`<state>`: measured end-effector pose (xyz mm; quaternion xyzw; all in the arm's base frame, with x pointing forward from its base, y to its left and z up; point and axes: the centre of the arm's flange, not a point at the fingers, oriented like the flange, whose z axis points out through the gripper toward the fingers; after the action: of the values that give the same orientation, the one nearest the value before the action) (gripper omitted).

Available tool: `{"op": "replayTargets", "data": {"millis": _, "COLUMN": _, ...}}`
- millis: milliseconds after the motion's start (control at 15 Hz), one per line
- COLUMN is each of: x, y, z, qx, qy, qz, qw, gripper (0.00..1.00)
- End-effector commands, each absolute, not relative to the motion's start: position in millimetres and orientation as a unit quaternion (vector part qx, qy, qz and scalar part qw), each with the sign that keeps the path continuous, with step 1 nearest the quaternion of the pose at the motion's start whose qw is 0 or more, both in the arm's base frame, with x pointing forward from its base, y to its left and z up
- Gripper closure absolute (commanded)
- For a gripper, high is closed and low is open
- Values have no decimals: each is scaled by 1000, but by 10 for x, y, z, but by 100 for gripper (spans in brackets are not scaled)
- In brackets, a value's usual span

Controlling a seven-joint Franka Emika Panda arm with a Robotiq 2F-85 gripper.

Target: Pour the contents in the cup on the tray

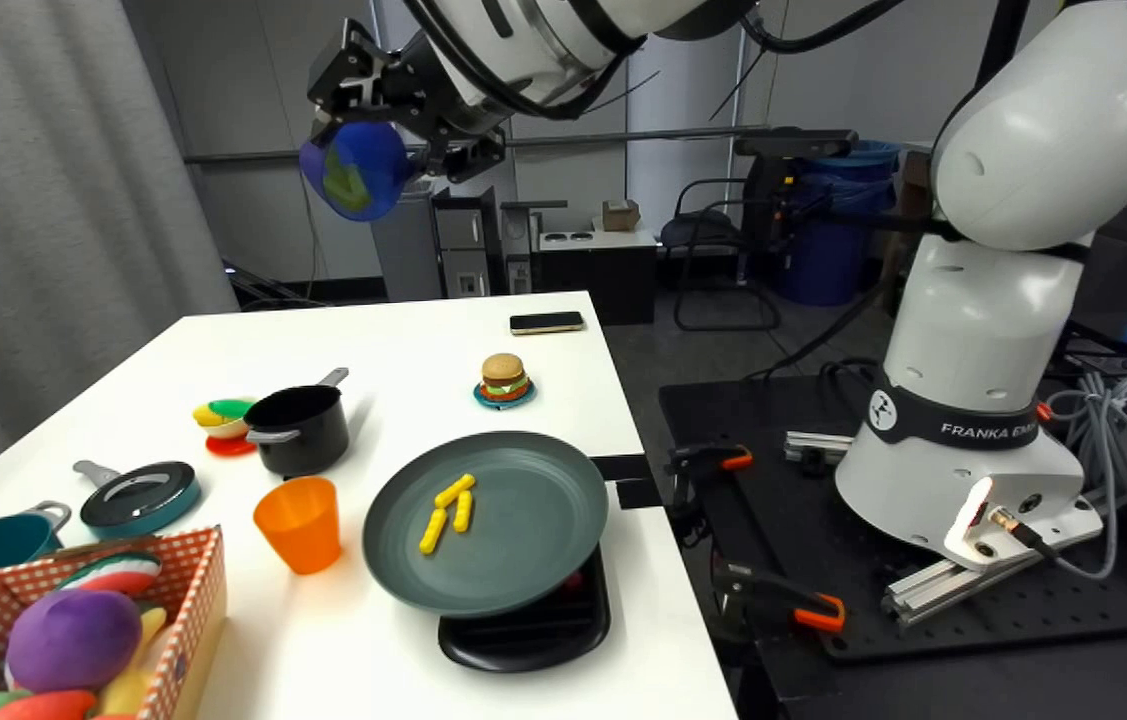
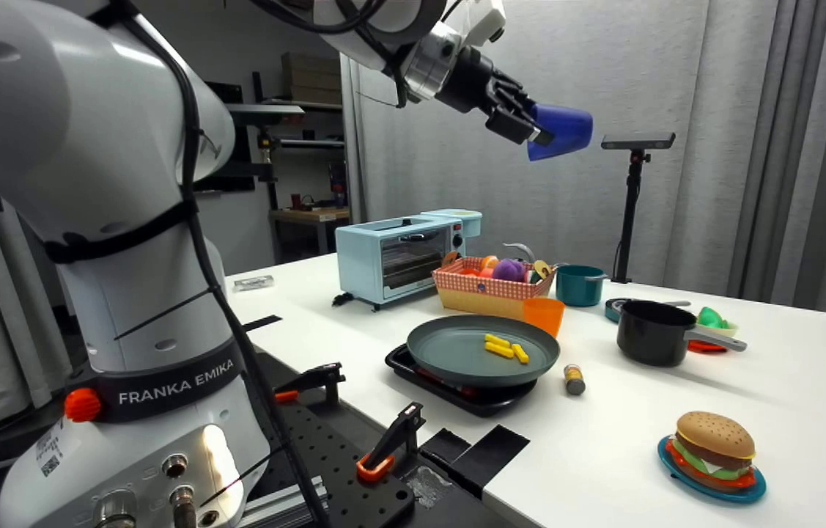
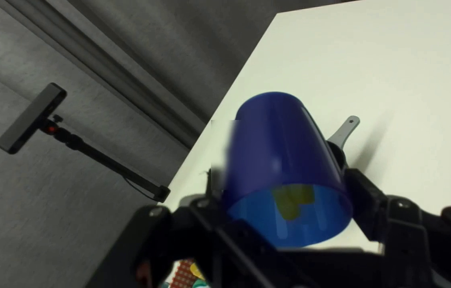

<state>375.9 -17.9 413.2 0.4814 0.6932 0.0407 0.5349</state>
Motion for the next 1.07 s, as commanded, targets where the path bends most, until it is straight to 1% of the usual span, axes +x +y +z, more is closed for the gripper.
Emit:
{"op": "replayTargets", "data": {"millis": 0, "x": 3599, "y": -383, "z": 3868, "qx": 477, "qy": 655, "qz": 72, "qw": 582, "gripper": 50}}
{"op": "replayTargets", "data": {"millis": 400, "x": 3502, "y": -505, "z": 3611, "qx": 469, "qy": 635, "qz": 102, "qw": 606, "gripper": 50}}
{"op": "replayTargets", "data": {"millis": 867, "x": 3535, "y": -405, "z": 3505, "qx": 460, "qy": 638, "qz": 112, "qw": 607, "gripper": 50}}
{"op": "replayTargets", "data": {"millis": 1000, "x": 3541, "y": -387, "z": 3506, "qx": 485, "qy": 628, "qz": 108, "qw": 599, "gripper": 50}}
